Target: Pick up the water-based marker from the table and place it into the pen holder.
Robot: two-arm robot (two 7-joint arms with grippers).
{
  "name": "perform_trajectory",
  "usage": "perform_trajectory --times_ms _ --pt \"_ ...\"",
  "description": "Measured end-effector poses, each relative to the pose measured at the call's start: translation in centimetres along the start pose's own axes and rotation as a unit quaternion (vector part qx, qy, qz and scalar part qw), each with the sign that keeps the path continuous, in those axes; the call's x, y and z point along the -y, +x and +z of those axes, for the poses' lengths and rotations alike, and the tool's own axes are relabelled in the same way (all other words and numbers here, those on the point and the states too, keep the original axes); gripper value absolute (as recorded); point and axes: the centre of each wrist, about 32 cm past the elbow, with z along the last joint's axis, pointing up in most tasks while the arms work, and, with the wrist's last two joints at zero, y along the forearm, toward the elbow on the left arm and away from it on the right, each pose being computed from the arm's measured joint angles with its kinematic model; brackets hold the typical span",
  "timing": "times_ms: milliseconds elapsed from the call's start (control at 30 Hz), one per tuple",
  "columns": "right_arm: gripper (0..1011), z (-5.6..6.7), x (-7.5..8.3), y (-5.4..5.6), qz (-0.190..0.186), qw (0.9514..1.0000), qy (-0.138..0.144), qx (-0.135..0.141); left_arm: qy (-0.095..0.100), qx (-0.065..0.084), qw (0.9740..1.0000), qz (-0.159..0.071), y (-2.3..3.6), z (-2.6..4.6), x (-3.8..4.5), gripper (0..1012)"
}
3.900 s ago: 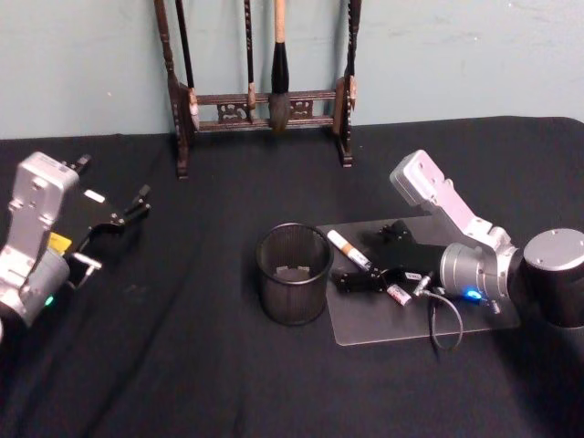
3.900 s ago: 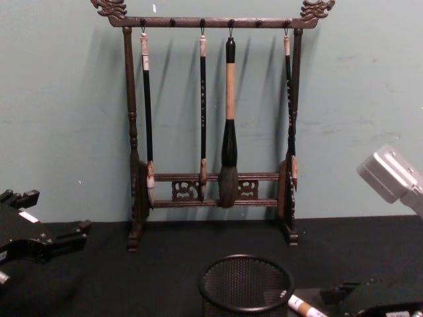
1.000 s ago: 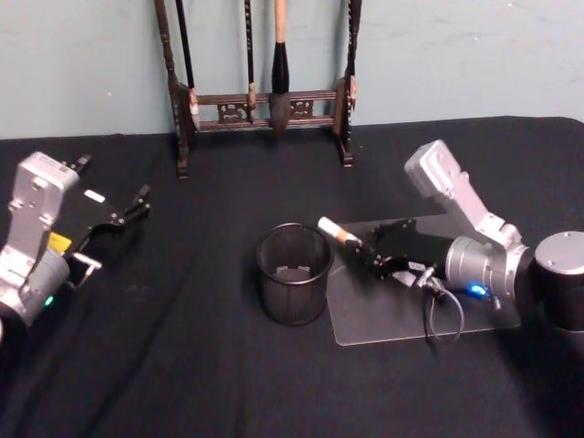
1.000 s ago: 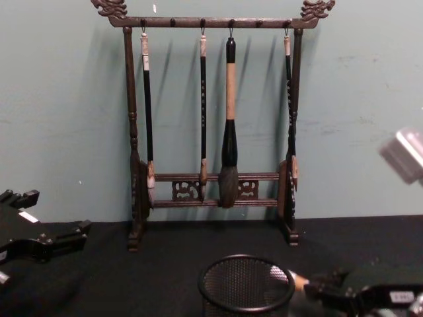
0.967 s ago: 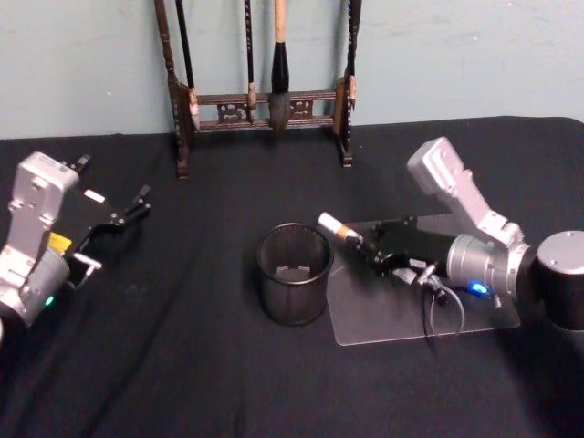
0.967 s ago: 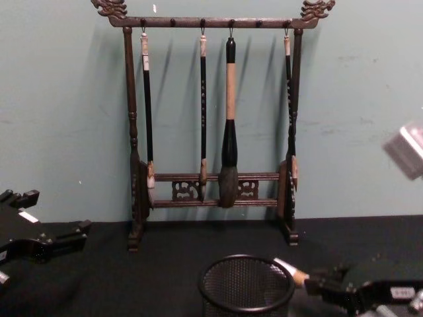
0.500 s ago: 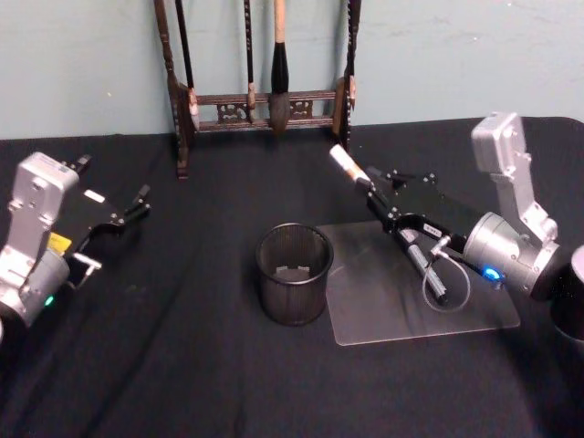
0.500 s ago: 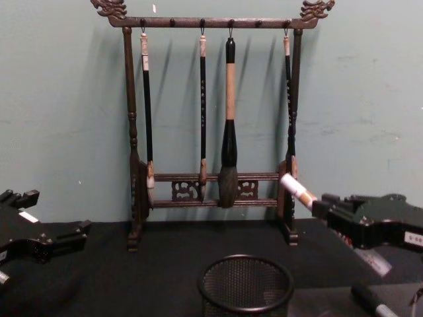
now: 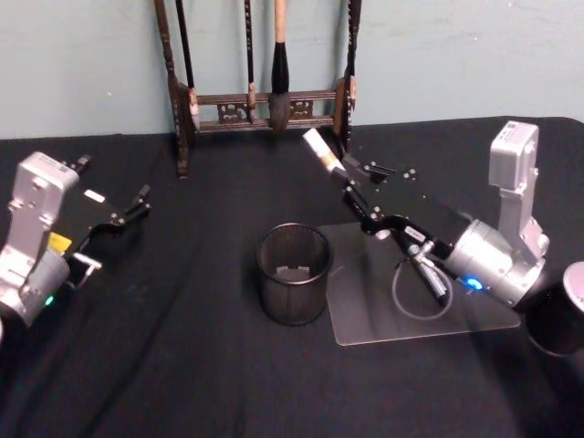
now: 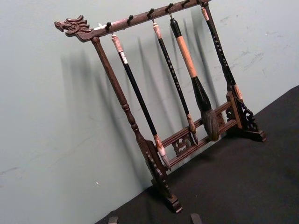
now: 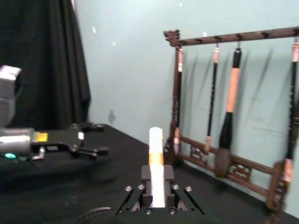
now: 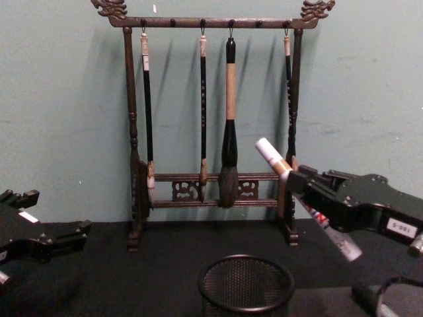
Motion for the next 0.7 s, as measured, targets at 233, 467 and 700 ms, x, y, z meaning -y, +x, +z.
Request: perform_trajectory --times_ms 233,467,700 --pt "164 -0.7 -1.2 -1.0 0.024 0.9995 0.013 -0.019 0.0 0.0 1.0 0.0 0.0 0.0 0.0 1001" --pt "164 -1.5 -2.5 -1.6 0.042 0.9986 0.009 -0.031 0.0 0.0 1.0 0.0 0.0 0.0 0.0 1002" --pt "164 -2.1 -3.6 -1.9 0.051 0.998 0.003 -0.038 0.0 0.0 1.0 0.0 0.0 0.0 0.0 1001"
